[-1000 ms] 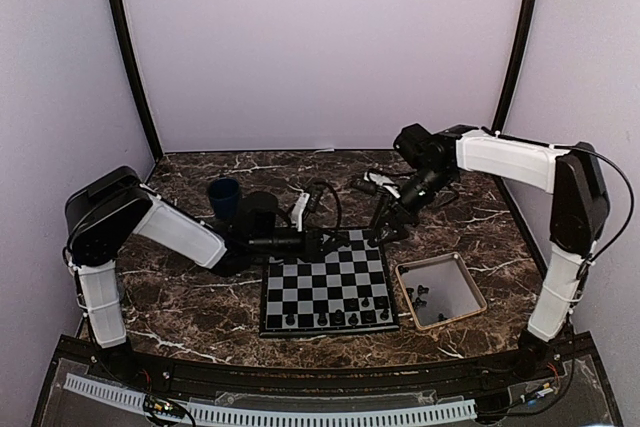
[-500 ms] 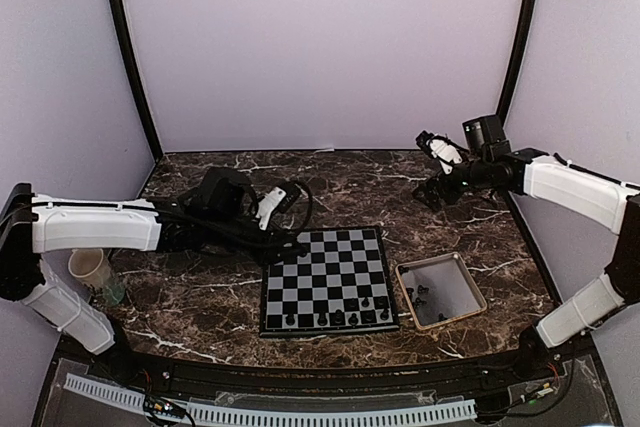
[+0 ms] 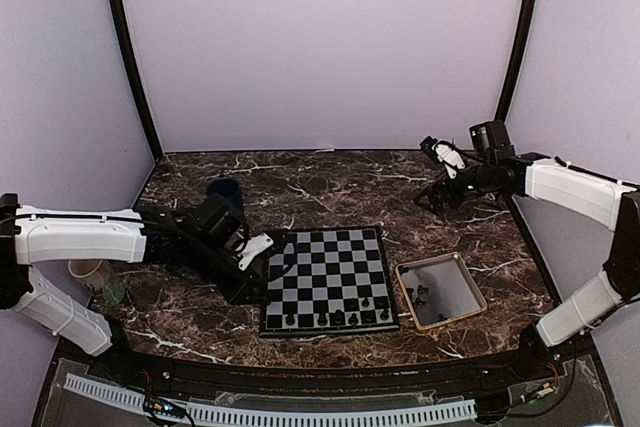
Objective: Set up the chess pieces on the board
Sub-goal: Place the rook at h8.
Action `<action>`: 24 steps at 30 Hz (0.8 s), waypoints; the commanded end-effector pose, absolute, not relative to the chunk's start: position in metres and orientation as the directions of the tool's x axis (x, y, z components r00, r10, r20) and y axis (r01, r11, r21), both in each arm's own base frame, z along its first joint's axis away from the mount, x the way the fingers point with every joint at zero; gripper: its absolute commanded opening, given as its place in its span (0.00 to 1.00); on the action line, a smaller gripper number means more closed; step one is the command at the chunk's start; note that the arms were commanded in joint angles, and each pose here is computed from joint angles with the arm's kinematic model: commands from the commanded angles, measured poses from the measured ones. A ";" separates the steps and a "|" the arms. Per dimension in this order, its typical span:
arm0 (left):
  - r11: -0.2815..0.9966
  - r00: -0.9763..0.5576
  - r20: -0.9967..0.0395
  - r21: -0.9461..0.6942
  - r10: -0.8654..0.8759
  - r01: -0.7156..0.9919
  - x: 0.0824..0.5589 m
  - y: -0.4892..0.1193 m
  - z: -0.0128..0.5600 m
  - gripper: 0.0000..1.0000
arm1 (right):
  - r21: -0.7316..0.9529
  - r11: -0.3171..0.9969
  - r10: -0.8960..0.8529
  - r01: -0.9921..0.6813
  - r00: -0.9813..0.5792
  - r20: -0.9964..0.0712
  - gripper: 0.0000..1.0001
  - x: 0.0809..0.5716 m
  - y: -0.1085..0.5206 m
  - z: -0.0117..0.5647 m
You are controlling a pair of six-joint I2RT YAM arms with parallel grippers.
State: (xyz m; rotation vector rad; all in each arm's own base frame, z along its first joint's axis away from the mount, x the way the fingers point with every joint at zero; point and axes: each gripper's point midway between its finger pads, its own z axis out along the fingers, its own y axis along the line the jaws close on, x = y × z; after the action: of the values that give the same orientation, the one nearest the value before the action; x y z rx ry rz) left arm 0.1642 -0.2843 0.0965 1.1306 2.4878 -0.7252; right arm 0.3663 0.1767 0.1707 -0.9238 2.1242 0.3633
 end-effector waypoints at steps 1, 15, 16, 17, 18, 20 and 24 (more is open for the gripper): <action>0.547 -0.615 -0.411 -0.284 0.673 0.788 0.148 -0.276 0.079 0.17 | -0.049 0.634 -0.502 -0.772 -0.363 -0.785 0.98 0.356 0.187 0.183; 0.523 -0.566 -0.408 -0.222 0.716 0.823 0.142 -0.284 0.061 0.17 | 0.039 0.568 -0.504 -0.822 -0.385 -0.773 0.98 0.345 0.201 0.166; 0.521 -0.563 -0.412 -0.221 0.717 0.825 0.142 -0.286 0.061 0.17 | 0.038 0.570 -0.502 -0.821 -0.385 -0.774 0.98 0.345 0.201 0.166; 0.520 -0.561 -0.414 -0.218 0.717 0.826 0.143 -0.286 0.060 0.18 | 0.037 0.571 -0.502 -0.820 -0.385 -0.775 0.98 0.345 0.201 0.165; 0.519 -0.558 -0.417 -0.216 0.717 0.827 0.144 -0.287 0.059 0.18 | 0.039 0.573 -0.504 -0.819 -0.389 -0.771 0.98 0.345 0.201 0.164; 0.515 -0.554 -0.421 -0.215 0.718 0.830 0.145 -0.289 0.057 0.18 | 0.038 0.574 -0.505 -0.818 -0.391 -0.770 0.98 0.346 0.200 0.163; 0.503 -0.554 -0.415 -0.234 0.722 0.832 0.144 -0.294 0.052 0.18 | 0.046 0.571 -0.507 -0.820 -0.396 -0.766 0.98 0.345 0.201 0.160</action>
State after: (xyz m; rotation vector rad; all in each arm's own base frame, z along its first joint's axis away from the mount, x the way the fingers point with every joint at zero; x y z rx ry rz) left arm 0.1457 -0.2910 0.0590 1.2857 2.4987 -0.5911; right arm 0.3454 0.1965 0.1614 -1.0382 2.0892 0.5348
